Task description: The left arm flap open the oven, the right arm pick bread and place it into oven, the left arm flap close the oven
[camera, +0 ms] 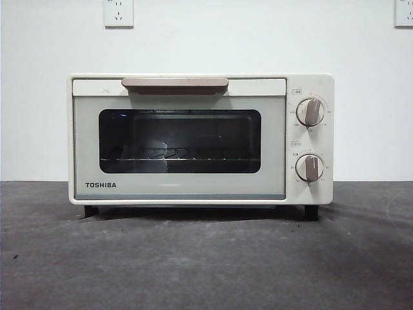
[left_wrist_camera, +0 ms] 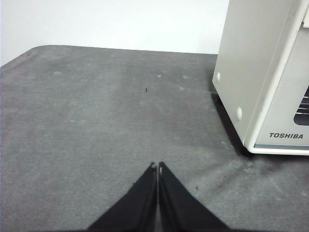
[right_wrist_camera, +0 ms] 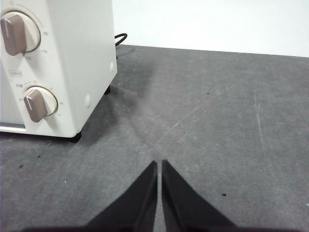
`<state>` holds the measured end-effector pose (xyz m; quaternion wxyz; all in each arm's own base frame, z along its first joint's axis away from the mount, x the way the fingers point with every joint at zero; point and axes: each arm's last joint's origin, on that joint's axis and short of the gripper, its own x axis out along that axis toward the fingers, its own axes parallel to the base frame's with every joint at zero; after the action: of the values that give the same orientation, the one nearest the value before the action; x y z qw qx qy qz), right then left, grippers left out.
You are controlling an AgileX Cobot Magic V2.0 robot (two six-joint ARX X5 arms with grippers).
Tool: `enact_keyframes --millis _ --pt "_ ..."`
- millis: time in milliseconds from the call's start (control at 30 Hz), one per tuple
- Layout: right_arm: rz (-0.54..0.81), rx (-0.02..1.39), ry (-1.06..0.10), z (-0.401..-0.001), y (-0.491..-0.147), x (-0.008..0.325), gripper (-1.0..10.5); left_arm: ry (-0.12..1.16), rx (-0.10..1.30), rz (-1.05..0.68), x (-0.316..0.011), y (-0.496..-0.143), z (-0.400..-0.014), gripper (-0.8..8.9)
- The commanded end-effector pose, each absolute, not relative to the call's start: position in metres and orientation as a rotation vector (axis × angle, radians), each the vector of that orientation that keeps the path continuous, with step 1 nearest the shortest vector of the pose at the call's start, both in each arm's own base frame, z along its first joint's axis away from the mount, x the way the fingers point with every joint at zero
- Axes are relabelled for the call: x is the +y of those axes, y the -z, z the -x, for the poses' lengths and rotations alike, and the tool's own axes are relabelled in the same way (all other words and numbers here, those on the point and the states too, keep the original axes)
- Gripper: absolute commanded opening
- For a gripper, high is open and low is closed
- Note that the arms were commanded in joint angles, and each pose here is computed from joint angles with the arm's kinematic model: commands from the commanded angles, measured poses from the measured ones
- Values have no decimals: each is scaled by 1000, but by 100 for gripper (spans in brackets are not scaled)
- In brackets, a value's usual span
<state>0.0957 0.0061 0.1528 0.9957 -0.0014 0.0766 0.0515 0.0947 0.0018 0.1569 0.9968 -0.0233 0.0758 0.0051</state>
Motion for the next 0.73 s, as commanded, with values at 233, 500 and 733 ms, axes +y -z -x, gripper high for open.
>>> enact_keyframes --millis 233,500,733 --pt "-207 150 -90 -96 -153 6 11 -5 157 206 1 -152 -96 10" --pt "-339 54 -98 -89 -191 6 10 38 62 346 0 -181 -92 10" --pt "-359 69 -151 -81 -238 7 10 87 57 367 -1 -230 -93 10"
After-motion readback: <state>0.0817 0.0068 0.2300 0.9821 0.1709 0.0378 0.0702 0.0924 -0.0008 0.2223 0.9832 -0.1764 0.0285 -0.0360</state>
